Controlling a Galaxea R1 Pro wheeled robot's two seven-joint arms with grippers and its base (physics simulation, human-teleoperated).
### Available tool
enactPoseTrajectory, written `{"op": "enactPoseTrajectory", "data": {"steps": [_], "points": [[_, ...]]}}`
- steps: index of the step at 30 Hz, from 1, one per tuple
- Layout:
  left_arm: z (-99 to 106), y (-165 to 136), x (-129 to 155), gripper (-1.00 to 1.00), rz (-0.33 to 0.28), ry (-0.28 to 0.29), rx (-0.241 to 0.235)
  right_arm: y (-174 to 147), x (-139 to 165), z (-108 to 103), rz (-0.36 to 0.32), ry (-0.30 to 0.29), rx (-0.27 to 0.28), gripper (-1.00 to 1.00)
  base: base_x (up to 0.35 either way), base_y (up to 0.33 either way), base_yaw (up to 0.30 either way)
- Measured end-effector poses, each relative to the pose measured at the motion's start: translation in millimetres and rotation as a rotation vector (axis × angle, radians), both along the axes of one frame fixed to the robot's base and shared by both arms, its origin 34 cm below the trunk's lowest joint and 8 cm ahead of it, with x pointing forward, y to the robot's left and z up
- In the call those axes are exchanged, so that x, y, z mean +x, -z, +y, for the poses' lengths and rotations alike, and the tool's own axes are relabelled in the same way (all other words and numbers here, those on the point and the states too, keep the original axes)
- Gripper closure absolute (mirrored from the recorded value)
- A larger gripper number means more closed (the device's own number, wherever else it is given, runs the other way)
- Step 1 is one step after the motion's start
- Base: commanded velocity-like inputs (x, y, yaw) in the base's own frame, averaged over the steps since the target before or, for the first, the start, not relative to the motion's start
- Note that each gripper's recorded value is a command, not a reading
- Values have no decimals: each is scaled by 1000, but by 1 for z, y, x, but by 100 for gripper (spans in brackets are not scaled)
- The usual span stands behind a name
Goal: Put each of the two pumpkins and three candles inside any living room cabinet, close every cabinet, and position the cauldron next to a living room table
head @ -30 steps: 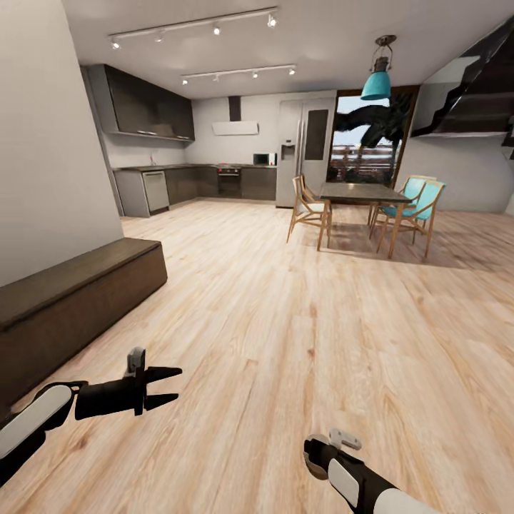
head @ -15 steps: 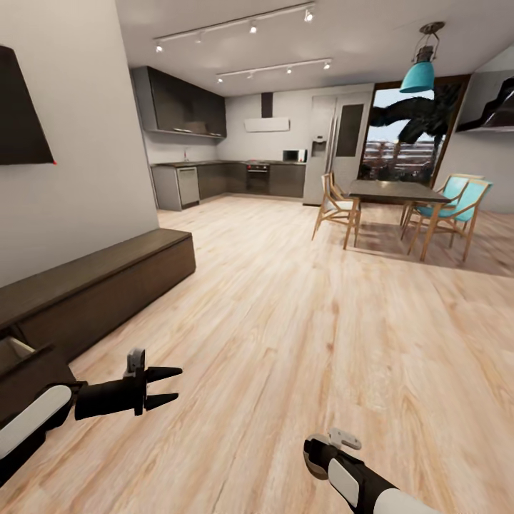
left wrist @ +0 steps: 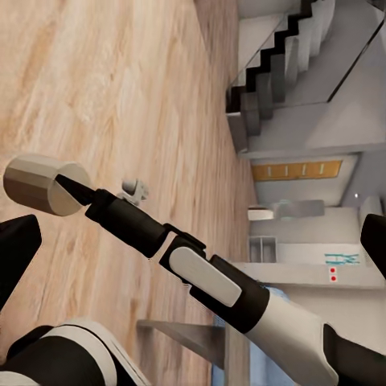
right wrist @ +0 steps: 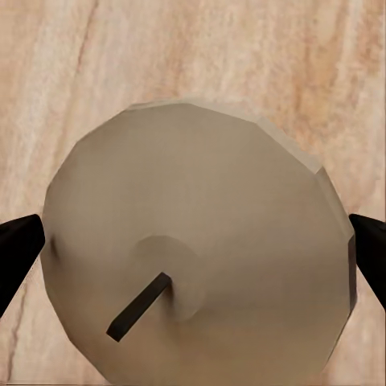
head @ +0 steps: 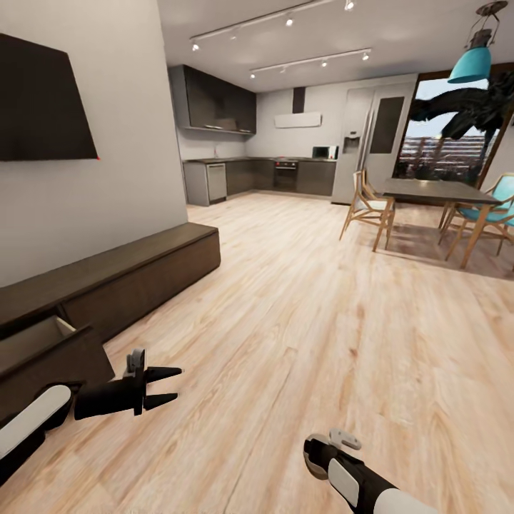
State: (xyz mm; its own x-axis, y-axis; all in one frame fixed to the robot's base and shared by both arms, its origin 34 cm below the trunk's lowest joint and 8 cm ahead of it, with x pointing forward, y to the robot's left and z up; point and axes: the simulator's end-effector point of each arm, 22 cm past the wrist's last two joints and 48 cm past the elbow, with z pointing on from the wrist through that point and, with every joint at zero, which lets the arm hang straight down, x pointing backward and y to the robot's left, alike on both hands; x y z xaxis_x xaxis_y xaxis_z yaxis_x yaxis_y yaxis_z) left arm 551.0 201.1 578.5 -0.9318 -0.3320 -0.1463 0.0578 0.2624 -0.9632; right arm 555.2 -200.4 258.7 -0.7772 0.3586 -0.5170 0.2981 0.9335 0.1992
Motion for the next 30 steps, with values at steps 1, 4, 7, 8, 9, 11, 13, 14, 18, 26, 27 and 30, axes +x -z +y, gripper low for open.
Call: {"op": "enactPoseTrajectory", "data": {"steps": [1,4,7,8,9,11,13,14,18,26,27,30], "points": [[0,0,0,-100,1,0,0,0,0,0,1,0,0,100,4,1,253],[0,2,0,-100,4,-1,0,2,-1,0,4,0,0,100,1,0,253],[0,3,0,-100,6,0,-1,3,-2,0,6,0,0,100,0,0,253],[0,3,1,-100,7,0,-2,3,-2,0,7,0,0,100,0,0,253],[0,3,1,-100,8,-1,-2,4,-2,0,8,0,0,100,0,0,253],[0,4,1,-100,10,0,-2,5,-3,0,10,0,0,100,0,0,253],[0,5,1,-100,11,0,-2,5,-3,0,11,0,0,100,0,0,253],[0,5,1,-100,12,0,-1,6,-3,0,12,1,0,100,0,0,253],[0,7,1,-100,16,-1,-1,7,-4,0,16,1,0,100,0,0,253],[0,10,1,-100,23,-1,-2,11,-6,0,23,1,0,100,0,0,253],[0,10,1,-100,24,-1,-3,11,-6,0,23,1,0,100,0,0,253],[0,12,2,-100,27,-1,-3,12,-7,0,26,0,0,100,0,0,253]]}}
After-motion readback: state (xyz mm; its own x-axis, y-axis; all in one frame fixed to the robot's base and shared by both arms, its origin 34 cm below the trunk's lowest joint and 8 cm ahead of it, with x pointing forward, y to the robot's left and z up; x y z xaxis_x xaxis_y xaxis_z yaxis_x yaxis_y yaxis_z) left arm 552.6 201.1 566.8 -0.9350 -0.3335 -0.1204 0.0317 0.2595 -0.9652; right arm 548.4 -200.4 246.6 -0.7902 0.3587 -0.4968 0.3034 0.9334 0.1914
